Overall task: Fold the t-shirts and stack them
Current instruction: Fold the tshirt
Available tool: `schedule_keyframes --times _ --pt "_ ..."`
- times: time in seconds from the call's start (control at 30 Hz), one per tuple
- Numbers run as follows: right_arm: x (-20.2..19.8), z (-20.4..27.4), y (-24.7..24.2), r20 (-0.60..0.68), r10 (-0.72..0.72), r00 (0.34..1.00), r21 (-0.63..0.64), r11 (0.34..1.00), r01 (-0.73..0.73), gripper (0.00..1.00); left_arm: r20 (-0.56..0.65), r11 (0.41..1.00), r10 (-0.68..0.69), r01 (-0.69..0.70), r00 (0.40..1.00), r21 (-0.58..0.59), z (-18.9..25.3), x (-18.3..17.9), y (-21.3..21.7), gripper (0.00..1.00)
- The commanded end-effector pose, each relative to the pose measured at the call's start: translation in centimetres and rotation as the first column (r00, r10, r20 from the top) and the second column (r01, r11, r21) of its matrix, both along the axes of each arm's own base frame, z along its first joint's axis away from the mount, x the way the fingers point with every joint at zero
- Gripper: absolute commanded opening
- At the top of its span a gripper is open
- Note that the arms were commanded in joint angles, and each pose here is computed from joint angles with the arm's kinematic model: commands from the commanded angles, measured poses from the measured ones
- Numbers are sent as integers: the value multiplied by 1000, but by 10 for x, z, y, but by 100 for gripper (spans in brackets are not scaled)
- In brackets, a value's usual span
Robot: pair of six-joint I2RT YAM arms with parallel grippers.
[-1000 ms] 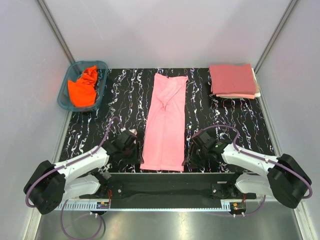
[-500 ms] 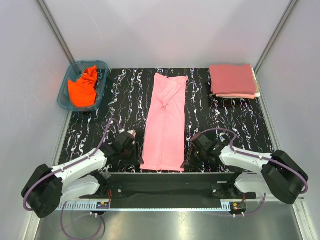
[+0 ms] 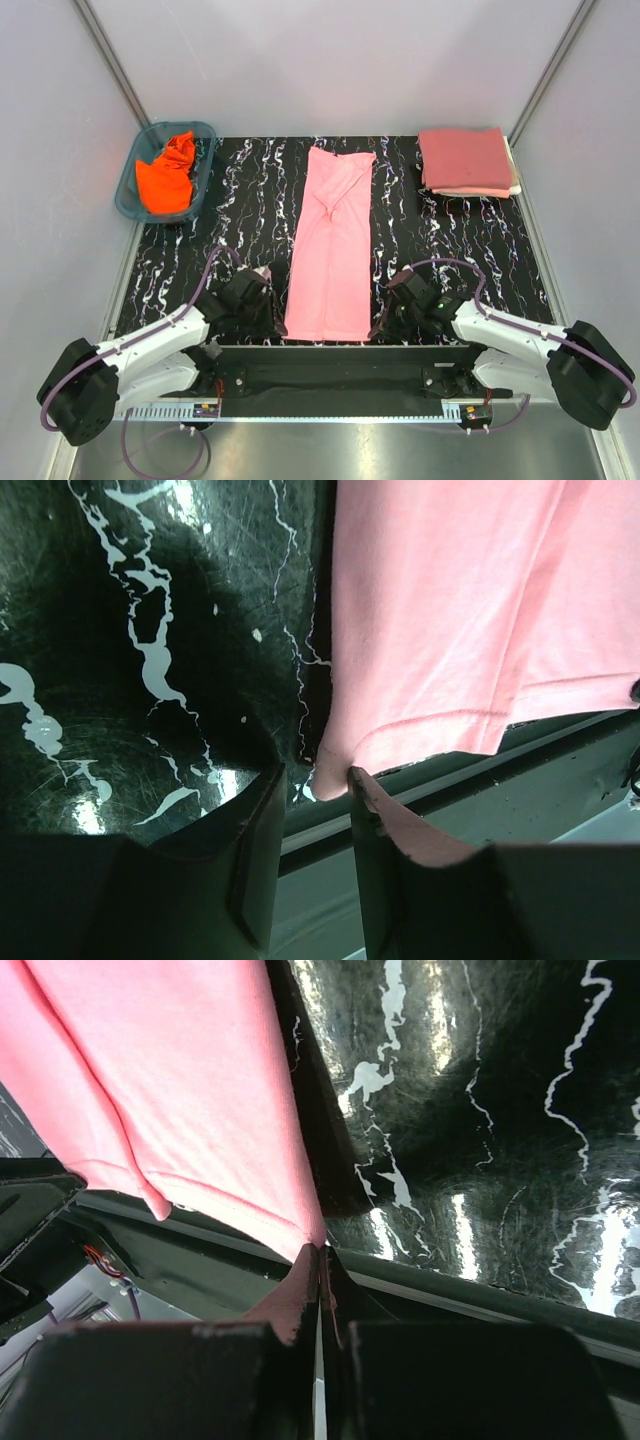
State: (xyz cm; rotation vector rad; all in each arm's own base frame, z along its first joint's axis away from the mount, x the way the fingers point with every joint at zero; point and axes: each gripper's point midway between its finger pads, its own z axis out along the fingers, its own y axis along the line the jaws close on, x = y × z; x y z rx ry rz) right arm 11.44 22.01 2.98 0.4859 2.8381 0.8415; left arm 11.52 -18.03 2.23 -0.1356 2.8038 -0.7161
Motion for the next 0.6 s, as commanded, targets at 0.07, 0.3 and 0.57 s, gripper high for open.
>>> schedule_keyframes --times 0.07,0.3,0.57 --pt "-1 -3 -5 4 -10 1000 -34 999 11 0 -4 998 -13 13 1000 -61 4 -3 -10 32" --pt "-4 -8 -18 16 -31 999 -70 997 32 0 -5 989 -58 57 998 -140 7 -6 -24 10" --pt "-6 8 -28 64 -48 997 -57 997 51 0 21 960 -84 86 996 -265 34 -8 -48 0"
